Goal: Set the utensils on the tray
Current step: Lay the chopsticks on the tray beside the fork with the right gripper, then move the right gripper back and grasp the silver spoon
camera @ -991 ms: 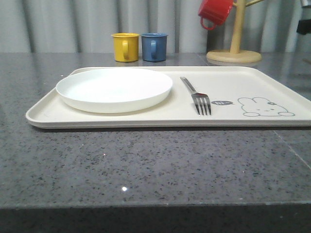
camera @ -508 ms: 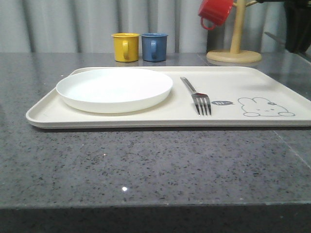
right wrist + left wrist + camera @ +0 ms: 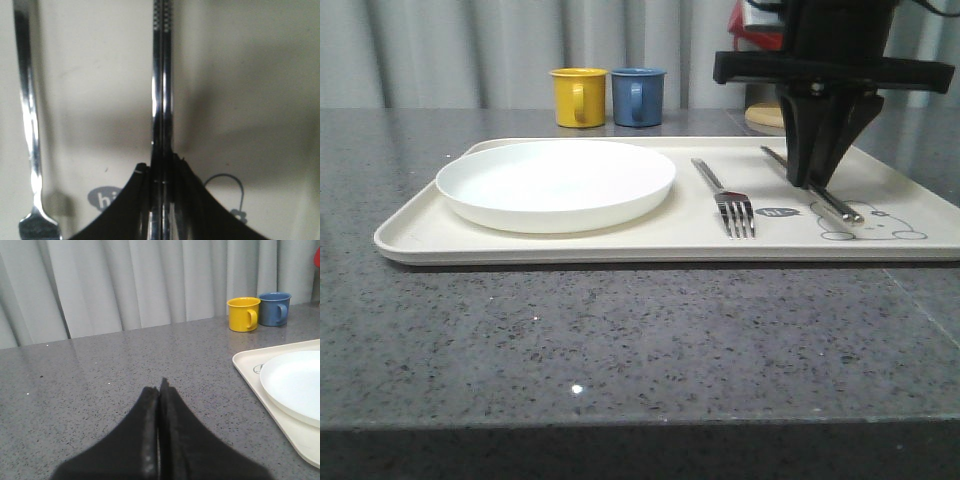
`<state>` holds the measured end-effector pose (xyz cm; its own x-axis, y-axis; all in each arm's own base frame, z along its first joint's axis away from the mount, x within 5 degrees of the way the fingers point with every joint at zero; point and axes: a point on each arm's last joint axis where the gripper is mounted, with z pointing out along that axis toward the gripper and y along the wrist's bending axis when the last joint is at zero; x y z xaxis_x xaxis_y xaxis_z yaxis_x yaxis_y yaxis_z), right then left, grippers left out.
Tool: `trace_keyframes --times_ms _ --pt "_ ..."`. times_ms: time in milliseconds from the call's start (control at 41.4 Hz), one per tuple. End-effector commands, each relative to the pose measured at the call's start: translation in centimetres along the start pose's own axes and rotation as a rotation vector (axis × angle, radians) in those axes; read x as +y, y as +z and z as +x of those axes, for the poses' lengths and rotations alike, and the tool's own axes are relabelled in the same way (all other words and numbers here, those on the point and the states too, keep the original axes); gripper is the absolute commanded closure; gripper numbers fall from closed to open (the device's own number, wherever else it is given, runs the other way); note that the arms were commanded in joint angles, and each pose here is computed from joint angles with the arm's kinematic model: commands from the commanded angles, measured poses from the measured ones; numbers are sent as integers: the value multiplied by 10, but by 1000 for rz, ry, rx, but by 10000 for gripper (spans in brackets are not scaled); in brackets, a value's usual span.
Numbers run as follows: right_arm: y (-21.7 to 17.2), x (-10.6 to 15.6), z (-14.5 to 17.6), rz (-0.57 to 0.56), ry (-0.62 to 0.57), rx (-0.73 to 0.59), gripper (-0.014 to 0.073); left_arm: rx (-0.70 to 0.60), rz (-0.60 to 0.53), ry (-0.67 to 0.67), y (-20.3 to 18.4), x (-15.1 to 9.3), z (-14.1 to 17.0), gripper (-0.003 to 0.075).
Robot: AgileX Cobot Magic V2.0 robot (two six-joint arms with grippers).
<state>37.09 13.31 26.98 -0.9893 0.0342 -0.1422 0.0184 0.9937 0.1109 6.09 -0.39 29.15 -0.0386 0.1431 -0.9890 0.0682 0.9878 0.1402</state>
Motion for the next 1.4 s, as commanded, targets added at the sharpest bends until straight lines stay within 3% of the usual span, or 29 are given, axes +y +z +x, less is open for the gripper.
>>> trace_keyframes --times_ms 0,242,508,701,967,1136,1378 --pt "-22 1 -1 -19 7 -57 510 -96 -4 -14 -1 2 -16 739" --pt "-21 1 -1 -21 8 -57 503 -96 -4 -14 -1 2 -16 739" --pt "-31 1 -2 -26 0 -111 283 -96 -4 -14 -1 2 -16 739" --pt "-59 -16 1 -16 -46 -183 274 -96 -4 -14 -1 2 -16 739" --pt "-91 -91 -3 45 3 -237 277 -96 -4 -14 -1 2 -16 739" --pt "-96 -144 -3 97 38 -220 277 -96 -4 -14 -1 2 -16 739" --pt "-90 -196 -4 136 102 -193 277 -96 -4 -14 -1 2 -16 739"
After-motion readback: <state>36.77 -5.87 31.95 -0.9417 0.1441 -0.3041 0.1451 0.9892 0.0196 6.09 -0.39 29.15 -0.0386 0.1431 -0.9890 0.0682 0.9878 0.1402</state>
